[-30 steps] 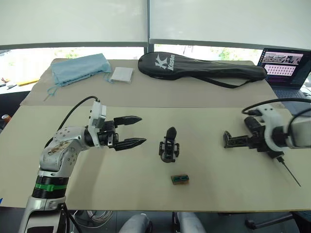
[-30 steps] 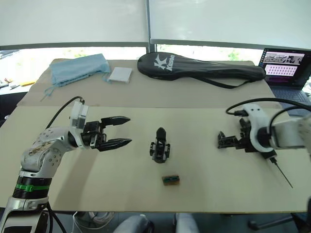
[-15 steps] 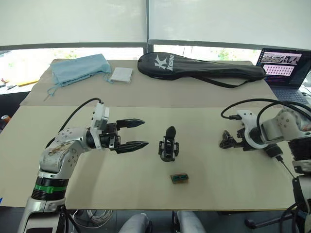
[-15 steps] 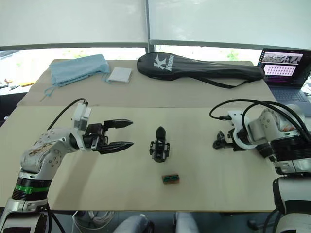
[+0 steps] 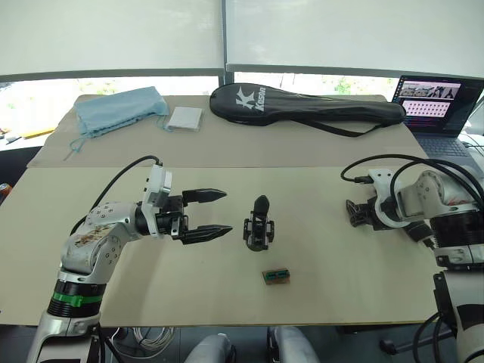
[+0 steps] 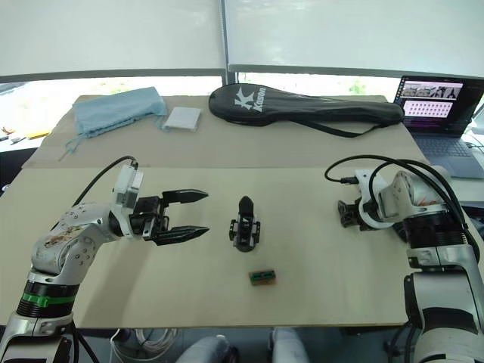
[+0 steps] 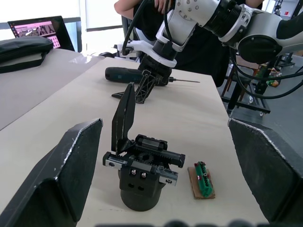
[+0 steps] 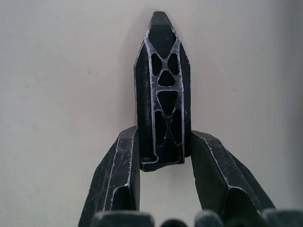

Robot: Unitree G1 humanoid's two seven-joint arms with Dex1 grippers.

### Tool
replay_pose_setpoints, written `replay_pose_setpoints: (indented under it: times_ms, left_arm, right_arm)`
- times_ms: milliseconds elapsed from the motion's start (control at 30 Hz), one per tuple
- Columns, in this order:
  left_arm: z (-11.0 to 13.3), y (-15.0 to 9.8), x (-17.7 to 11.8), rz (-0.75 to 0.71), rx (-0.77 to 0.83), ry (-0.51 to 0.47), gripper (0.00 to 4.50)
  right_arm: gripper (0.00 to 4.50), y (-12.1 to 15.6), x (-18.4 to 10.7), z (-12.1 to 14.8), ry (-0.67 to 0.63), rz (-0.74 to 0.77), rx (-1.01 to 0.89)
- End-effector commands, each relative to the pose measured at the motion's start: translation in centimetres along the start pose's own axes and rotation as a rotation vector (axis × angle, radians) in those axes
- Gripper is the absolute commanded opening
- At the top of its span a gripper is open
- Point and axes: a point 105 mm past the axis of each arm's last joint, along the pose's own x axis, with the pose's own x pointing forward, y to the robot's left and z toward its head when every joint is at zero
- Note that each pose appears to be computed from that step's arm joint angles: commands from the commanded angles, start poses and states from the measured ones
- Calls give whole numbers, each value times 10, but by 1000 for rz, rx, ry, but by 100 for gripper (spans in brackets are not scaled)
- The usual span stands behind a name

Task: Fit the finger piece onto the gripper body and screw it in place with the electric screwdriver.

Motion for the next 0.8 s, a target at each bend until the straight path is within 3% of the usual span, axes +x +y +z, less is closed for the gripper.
replay_pose_setpoints:
  times_ms: [33, 133, 233, 333, 467, 567, 667, 800]
  left_arm:
    - [8, -3, -1, -5, 36, 0, 450]
    - [8, -2, -1, -5, 38, 0, 450]
    - [10, 0, 0, 2, 37, -16, 450]
    - [17, 3, 1, 28, 11, -64, 450]
    - [34, 12, -1, 110, -71, -178, 450]
    - [42, 28, 2, 202, -222, -260, 450]
    - [50, 33, 8, 218, -285, -315, 450]
    - [63, 46, 39, 248, -384, -423, 450]
  right_arm:
    - [154, 5, 2, 0, -10, 22, -38]
    - [154, 5, 2, -2, -4, 29, -56]
    - [116, 5, 2, 3, -53, 34, -101]
    - [115, 11, -14, 26, -247, 77, -212]
    - [115, 23, -62, 55, -554, 84, -443]
    - [115, 53, -108, 62, -785, 96, -665]
    - [115, 79, -127, 58, -896, 128, -772]
    - [115, 142, -160, 50, -1139, 213, -960]
